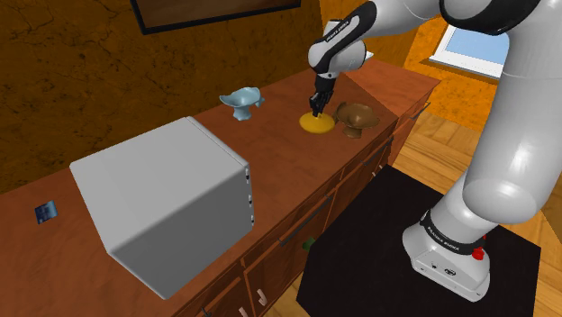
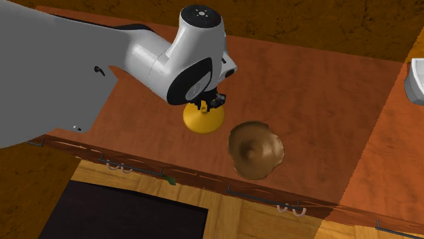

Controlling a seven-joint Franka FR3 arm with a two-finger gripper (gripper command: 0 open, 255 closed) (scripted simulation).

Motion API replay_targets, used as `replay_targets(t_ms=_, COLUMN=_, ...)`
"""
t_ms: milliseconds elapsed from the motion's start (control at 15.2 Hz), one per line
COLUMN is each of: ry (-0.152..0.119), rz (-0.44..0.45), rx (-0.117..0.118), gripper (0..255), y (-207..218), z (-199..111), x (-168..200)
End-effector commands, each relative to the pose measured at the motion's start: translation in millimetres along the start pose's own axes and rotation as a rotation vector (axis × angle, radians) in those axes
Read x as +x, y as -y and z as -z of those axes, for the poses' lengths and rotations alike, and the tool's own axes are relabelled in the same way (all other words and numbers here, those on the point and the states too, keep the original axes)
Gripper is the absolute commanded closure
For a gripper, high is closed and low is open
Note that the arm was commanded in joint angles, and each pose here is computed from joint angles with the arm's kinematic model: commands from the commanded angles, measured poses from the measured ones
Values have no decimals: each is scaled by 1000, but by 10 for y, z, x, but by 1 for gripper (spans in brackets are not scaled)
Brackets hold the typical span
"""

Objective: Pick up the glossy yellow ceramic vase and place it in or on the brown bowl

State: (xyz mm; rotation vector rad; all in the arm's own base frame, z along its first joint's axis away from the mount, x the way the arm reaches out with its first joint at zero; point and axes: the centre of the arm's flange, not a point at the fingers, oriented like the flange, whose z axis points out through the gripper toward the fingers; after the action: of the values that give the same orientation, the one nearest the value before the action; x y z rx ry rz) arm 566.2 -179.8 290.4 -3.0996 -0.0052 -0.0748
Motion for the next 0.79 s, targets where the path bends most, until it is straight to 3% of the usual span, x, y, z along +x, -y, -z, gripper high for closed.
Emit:
replay_targets(t_ms=0, ry=0, rz=0, rx=0, gripper=255, y=0, z=103, x=3)
replay_targets(t_ms=726, ry=0, rz=0, rx=0, gripper=255, y=24, z=683, x=31)
